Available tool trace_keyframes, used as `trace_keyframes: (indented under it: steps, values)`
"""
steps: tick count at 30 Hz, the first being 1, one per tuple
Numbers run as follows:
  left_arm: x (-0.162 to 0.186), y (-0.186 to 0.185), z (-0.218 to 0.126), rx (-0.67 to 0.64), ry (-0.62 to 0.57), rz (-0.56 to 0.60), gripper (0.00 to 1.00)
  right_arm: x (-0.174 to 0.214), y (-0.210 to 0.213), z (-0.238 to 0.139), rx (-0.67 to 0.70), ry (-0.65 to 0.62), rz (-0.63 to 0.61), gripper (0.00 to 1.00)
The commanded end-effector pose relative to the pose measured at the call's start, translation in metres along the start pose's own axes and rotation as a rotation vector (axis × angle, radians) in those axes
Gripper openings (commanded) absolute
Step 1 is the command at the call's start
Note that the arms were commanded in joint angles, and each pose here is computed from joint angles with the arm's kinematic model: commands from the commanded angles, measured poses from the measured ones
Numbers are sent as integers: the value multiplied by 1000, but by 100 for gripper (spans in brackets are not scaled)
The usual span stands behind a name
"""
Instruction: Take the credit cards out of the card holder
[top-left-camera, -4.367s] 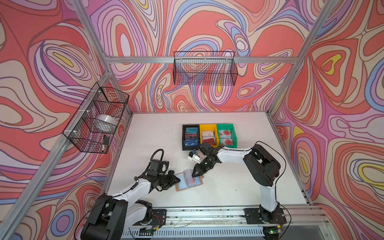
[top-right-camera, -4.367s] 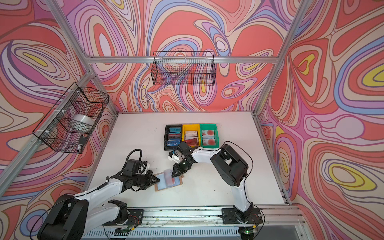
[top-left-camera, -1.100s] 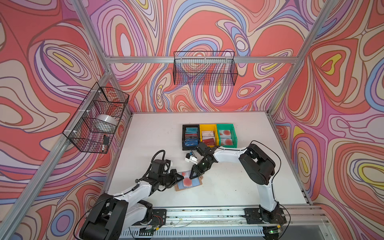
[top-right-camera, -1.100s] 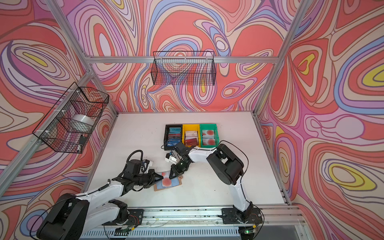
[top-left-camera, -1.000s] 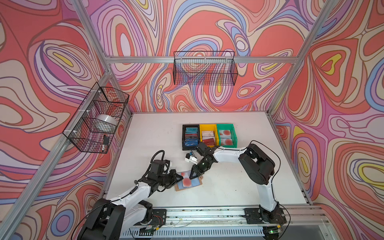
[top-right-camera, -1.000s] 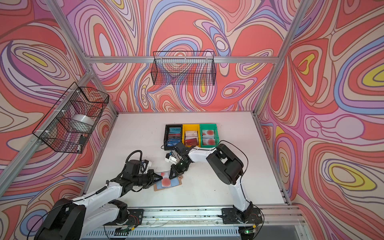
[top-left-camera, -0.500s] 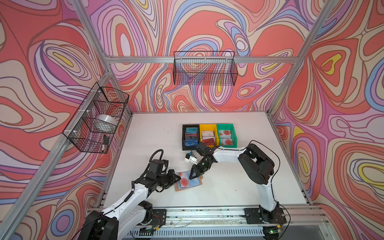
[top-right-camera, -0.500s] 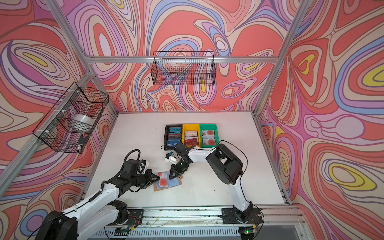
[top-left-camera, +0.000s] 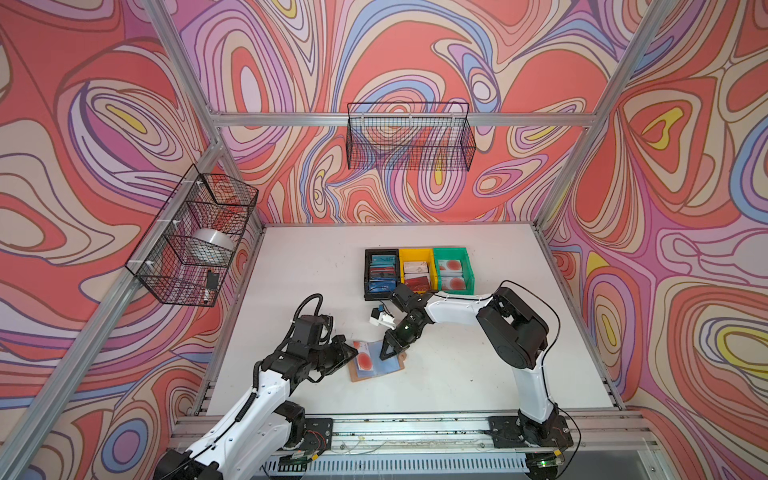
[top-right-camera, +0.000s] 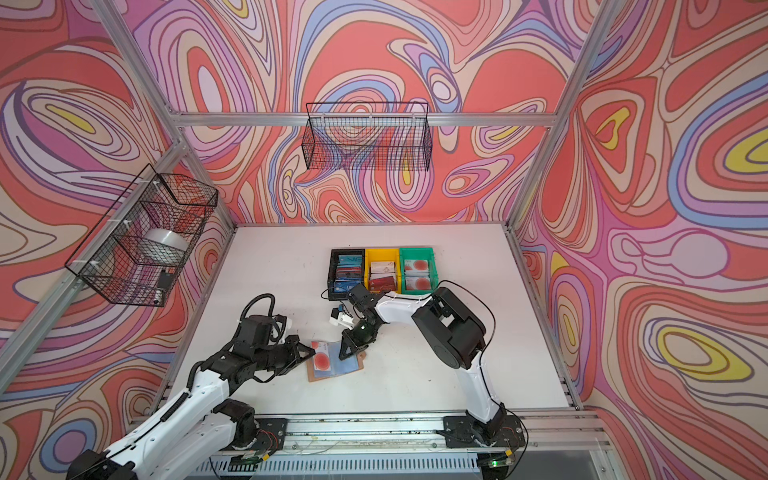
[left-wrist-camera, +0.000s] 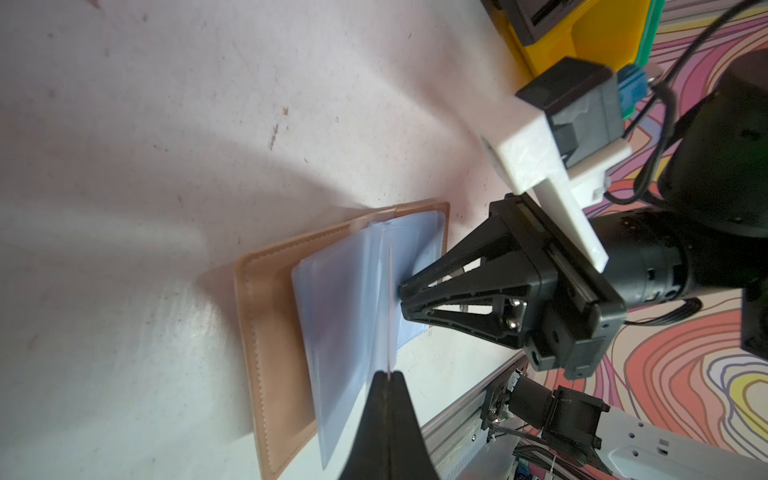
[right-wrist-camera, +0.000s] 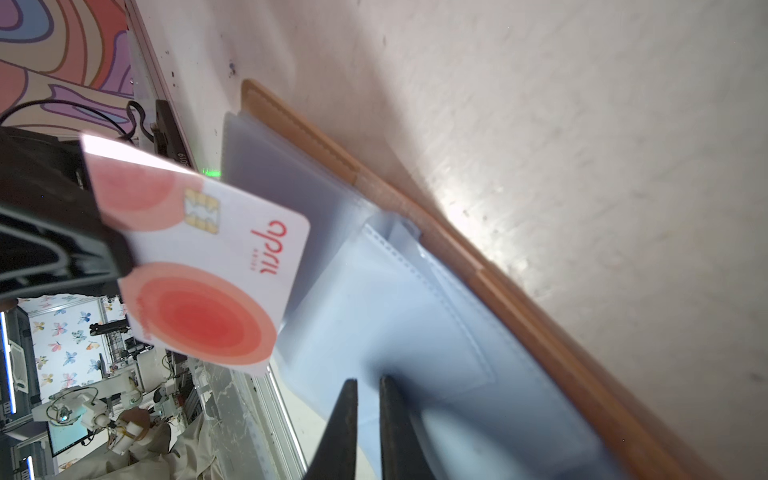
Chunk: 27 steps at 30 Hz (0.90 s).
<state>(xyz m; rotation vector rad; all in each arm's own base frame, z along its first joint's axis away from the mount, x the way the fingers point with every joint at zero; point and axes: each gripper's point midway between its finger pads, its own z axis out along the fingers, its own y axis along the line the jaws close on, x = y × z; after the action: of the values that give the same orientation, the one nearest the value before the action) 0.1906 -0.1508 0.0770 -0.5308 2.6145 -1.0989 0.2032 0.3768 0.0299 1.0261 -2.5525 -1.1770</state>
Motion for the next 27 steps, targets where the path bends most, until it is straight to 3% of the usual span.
trace_keyframes:
  steps: [1,7,17,21,27]
  values:
    - [-10,-20,-6,60,-29,35,0,-4,14,-19,-2,-2,-51,15]
    - [-16,-41,-10,117,-29,61,0,-16,30,-60,-84,-74,-79,17]
    - [-30,-94,-11,379,-67,203,0,-40,50,-128,-369,-247,-85,25]
    - [-34,-112,-15,475,-95,263,0,-44,52,-134,-408,-255,-85,29]
    - [-35,-117,-19,492,-115,287,0,-42,48,-132,-404,-249,-74,29]
